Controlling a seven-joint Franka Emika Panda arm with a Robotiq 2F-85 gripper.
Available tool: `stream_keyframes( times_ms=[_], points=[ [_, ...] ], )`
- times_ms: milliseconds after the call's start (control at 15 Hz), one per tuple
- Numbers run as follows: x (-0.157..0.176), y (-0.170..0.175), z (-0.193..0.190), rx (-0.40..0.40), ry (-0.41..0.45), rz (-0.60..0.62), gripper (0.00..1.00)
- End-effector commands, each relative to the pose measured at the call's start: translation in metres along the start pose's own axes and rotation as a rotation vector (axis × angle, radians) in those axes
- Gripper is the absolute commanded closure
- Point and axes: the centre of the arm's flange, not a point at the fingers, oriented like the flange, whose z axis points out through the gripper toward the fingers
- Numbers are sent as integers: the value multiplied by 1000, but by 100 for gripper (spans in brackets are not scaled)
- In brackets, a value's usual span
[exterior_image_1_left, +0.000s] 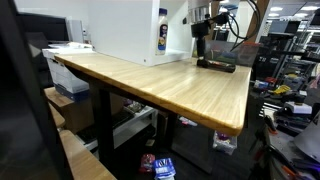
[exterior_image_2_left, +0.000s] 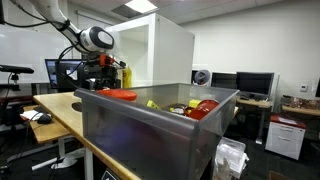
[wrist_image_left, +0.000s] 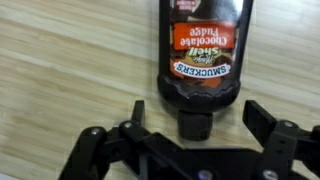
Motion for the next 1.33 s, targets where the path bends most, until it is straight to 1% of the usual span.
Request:
stream_keyframes(
  times_ms=[0, 267, 400, 467, 533, 600, 667, 733, 867, 933, 1067, 1267],
  points=[
    [8, 4, 1, 16, 41, -25, 0],
    [14, 6, 1, 17, 69, -23, 0],
    [15, 5, 1, 28, 69, -19, 0],
    [15, 5, 1, 28, 73, -18, 25],
    [17, 4, 1, 33, 78, -15, 33],
    [18, 4, 0, 33, 82, -15, 50],
    [17, 4, 0, 33, 84, -15, 58],
    [18, 4, -2, 32, 89, -14, 68],
    [17, 3, -4, 27, 87, -8, 78],
    [16, 2, -6, 27, 90, -5, 85],
    [14, 1, -8, 25, 101, -2, 93],
    [9, -1, -16, 12, 129, -5, 92]
  ],
)
